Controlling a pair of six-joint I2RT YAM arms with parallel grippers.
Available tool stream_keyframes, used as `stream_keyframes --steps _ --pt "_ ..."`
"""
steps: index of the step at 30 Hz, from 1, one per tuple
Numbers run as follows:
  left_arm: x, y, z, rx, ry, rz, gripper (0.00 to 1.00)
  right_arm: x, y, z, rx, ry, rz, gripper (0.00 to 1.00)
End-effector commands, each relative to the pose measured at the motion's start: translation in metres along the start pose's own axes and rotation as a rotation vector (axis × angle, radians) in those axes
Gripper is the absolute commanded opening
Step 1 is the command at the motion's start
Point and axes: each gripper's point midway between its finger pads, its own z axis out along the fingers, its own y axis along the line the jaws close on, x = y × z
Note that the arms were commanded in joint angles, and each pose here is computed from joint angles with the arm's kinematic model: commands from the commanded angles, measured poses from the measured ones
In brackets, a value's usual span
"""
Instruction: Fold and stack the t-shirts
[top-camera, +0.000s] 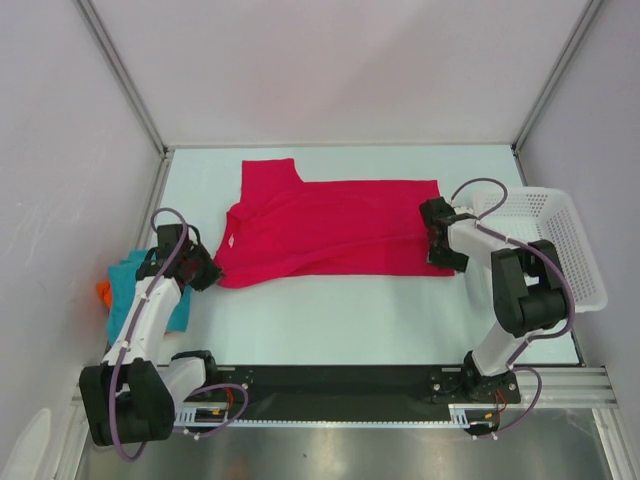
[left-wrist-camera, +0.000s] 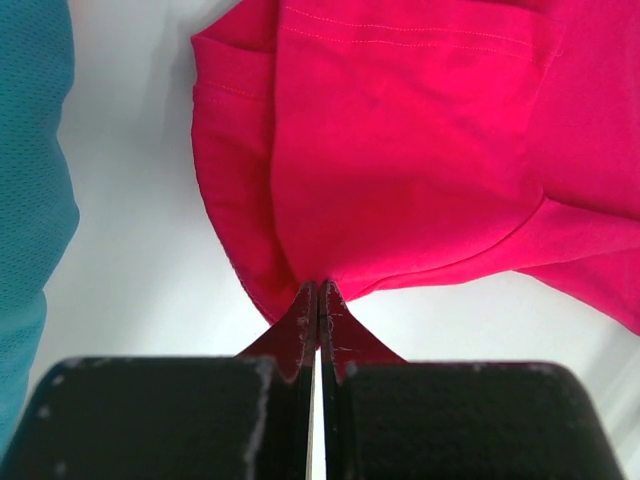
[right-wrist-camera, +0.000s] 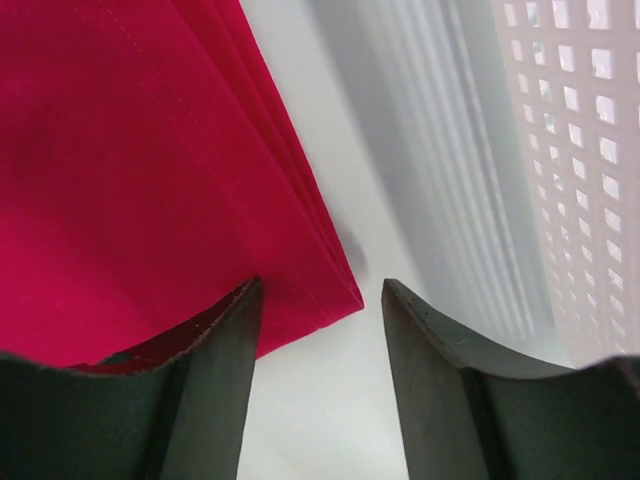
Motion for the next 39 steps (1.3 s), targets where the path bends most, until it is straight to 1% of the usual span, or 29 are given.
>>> stream_keyframes --steps 1,2,5,6,7,15,20,25,33,38,39 --pt "-0.013 -0.004 -0.003 0.022 -0.038 0.019 0.00 -0.020 0.004 0.000 0.001 -0.053 0.014 0.54" --pt "-0.013 -0.005 -0.002 0.023 -0.037 0.019 0.00 -0.020 0.005 0.000 -0.003 -0.052 0.011 0.52" --pt "-0.013 -0.004 -0.002 0.022 -0.040 0.019 0.00 -0.018 0.006 0.000 -0.015 -0.044 -0.001 0.23" --pt "-0.013 -0.004 -0.003 0.023 -0.038 0.018 0.00 -0.018 0.005 -0.001 -0.016 -0.042 -0.004 0.06" --pt "-0.012 -0.004 -0.002 0.022 -0.035 0.019 0.00 -0.017 0.004 -0.002 -0.013 -0.039 -0.004 0.00" --pt "-0.013 -0.002 -0.004 0.017 -0.040 0.021 0.00 -0.008 -0.021 -0.021 0.027 -0.064 0.028 0.00" --pt "-0.014 -0.003 -0.004 0.018 -0.039 0.019 0.00 -0.008 -0.044 -0.030 0.086 -0.090 0.105 0.00" --pt "-0.017 0.001 -0.004 0.012 -0.036 0.014 0.00 -0.004 -0.061 -0.029 0.139 -0.088 0.148 0.00" --pt "-0.021 0.009 -0.002 0.012 -0.034 -0.008 0.00 0.008 -0.059 -0.022 0.136 -0.030 0.125 0.00" --pt "-0.021 0.011 -0.003 0.025 -0.032 -0.017 0.00 0.012 -0.060 -0.024 0.133 -0.019 0.114 0.00" --pt "-0.021 0.010 -0.004 0.027 -0.030 -0.020 0.00 0.013 -0.059 -0.025 0.127 -0.015 0.112 0.03"
